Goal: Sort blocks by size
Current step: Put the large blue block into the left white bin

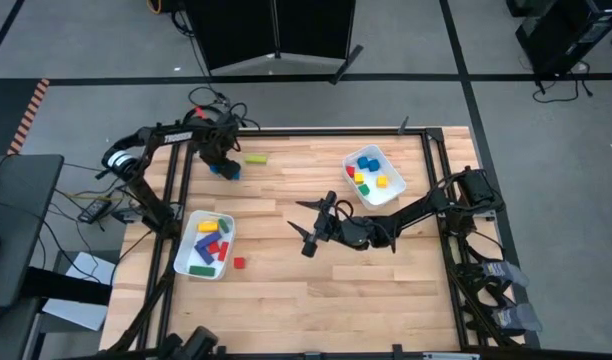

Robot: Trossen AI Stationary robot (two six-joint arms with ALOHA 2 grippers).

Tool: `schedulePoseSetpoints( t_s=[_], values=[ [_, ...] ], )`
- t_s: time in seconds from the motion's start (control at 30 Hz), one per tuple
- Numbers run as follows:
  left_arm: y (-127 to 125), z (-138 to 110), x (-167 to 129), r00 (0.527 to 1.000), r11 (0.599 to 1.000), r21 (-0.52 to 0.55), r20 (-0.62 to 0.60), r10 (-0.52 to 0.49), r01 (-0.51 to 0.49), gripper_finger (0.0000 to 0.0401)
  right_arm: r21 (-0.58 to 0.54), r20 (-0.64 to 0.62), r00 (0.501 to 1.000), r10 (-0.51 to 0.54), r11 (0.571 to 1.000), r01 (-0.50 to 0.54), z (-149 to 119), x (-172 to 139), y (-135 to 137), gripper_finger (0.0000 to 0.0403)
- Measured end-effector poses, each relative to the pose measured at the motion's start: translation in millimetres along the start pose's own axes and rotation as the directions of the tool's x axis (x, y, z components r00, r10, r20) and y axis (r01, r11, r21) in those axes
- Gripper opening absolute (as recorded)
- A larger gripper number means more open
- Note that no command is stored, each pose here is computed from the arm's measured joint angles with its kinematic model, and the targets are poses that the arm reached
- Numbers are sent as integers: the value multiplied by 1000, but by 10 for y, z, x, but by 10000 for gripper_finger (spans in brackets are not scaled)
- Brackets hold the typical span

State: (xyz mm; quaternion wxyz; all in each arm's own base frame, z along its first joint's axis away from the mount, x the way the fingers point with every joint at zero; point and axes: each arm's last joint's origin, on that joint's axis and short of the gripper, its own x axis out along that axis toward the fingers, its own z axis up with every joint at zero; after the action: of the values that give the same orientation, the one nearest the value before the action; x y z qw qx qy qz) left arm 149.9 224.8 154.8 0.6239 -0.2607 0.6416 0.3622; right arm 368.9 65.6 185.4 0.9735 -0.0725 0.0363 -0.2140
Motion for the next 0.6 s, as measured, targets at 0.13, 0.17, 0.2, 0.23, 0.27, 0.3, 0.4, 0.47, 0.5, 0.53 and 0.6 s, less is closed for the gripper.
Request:
schedulePoseSetpoints(
  t_s=[0.13,0.17,0.2,0.23,0.27,0.3,0.4,0.47,0.5,0.53,0.6],
  values=[
    [19,-154,-382,996,1000,8,91,-5,4,139,3,3,1000,0,1000,0,5,0,0,286],
    [-4,-235,-509,994,1000,21,109,-21,19,139,3,3,1000,0,1000,0,5,0,0,286],
    [-46,-347,-655,991,998,44,125,-40,35,139,3,4,1000,-1,1000,1,5,0,0,287],
    [-96,-473,-797,988,996,73,138,-66,56,139,3,4,1000,-1,1000,0,5,0,0,287],
    [-154,-619,-934,985,991,112,147,-91,74,139,3,4,1000,0,1000,0,5,0,0,286],
    [-214,-780,-1056,983,984,156,148,-109,86,139,3,5,1000,6,1000,-6,5,0,2,286],
    [-385,-1277,-1334,971,953,263,138,-194,153,139,10,9,999,40,999,-40,6,6,4,282],
    [-439,-1599,-1450,962,935,296,124,-242,197,139,46,16,997,79,996,-80,18,28,2,280],
    [-458,-1739,-1484,956,926,303,116,-270,225,139,71,21,994,110,991,-112,31,52,11,280],
    [-467,-1861,-1495,948,919,305,116,-298,251,139,94,26,989,146,985,-147,55,93,30,279],
    [-485,-2049,-1472,930,899,316,107,-352,304,139,110,8,977,213,971,-212,87,214,118,280]
  ],
)
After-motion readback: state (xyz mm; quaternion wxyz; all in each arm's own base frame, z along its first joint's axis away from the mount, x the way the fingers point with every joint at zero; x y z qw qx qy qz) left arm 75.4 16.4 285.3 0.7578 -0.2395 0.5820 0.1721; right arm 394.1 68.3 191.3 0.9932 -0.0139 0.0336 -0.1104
